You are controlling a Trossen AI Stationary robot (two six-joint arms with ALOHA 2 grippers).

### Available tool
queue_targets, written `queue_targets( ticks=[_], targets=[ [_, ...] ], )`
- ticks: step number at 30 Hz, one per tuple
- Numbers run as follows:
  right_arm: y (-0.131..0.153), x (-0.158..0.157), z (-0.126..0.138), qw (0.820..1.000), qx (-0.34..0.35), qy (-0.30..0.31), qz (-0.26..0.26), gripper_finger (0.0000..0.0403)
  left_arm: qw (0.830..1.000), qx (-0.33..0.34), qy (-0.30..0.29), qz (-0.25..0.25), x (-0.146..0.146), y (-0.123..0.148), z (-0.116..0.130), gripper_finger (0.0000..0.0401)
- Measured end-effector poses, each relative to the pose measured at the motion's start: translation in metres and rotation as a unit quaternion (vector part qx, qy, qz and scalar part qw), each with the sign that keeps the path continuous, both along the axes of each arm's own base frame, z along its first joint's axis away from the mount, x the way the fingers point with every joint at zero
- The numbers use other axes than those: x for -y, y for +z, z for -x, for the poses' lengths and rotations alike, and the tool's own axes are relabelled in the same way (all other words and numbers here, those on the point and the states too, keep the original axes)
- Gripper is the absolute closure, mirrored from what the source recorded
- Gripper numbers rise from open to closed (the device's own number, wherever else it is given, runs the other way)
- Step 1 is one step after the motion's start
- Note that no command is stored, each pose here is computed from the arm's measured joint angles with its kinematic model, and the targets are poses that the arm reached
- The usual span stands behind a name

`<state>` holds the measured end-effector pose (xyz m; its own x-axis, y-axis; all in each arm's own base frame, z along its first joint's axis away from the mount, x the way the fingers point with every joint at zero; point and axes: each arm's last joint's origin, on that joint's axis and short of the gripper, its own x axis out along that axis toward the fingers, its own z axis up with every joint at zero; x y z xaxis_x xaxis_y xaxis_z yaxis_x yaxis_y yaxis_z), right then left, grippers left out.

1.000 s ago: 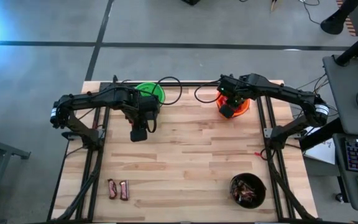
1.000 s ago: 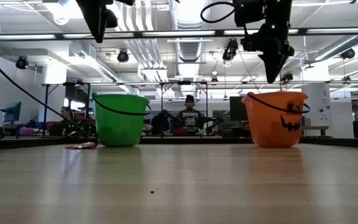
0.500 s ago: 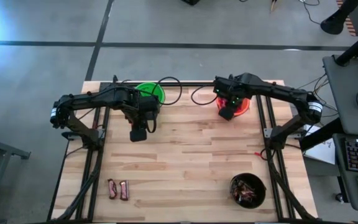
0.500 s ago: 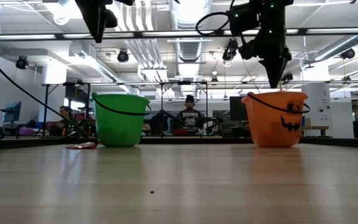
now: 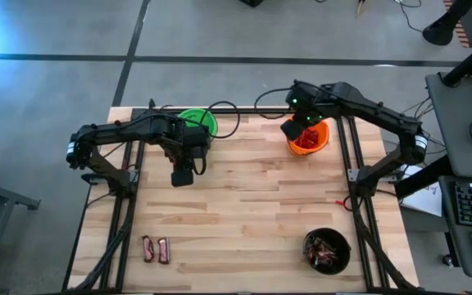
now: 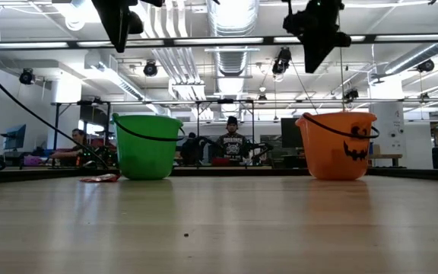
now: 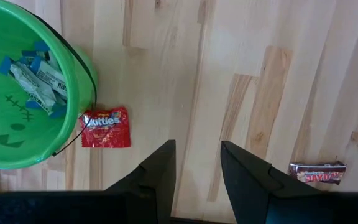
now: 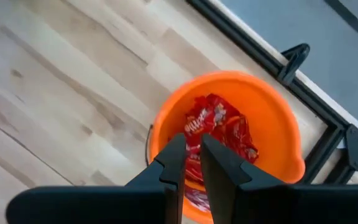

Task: Sort candy
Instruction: Put the brown candy into the black bucket

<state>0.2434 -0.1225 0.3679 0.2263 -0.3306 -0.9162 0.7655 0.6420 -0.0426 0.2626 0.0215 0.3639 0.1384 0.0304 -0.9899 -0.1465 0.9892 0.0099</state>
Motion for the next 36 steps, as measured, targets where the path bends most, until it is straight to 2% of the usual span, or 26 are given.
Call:
queue_targets(
  ticks=[4, 11, 22, 26, 30, 36],
  targets=[
    [0.009, -0.001, 0.002, 1.000, 0.008, -0.003, 0.002, 0.0364, 1.000, 0.000, 0.000, 0.000, 0.000, 0.000, 0.000, 0.0292],
    [0.010, -0.001, 0.002, 0.999, -0.008, 0.047, 0.017, 0.0364, 1.000, 0.001, 0.000, 0.000, 0.000, 0.000, 0.000, 0.0292],
    [0.010, -0.001, 0.002, 0.998, -0.011, 0.051, 0.018, 0.0364, 1.000, 0.001, -0.011, -0.002, 0.000, 0.000, 0.000, 0.0292],
    [0.006, -0.002, 0.002, 0.996, -0.024, 0.091, -0.005, 0.0360, 1.000, 0.002, -0.011, -0.002, 0.000, 0.000, 0.000, 0.0292],
    [-0.001, -0.002, -0.003, 0.993, -0.030, 0.103, -0.045, 0.0336, 1.000, 0.001, -0.011, -0.002, 0.000, 0.000, 0.000, 0.0292],
    [-0.004, -0.001, -0.006, 0.990, -0.039, 0.126, -0.046, 0.0274, 1.000, -0.003, -0.010, -0.001, 0.000, 0.000, 0.000, 0.0292]
  ],
)
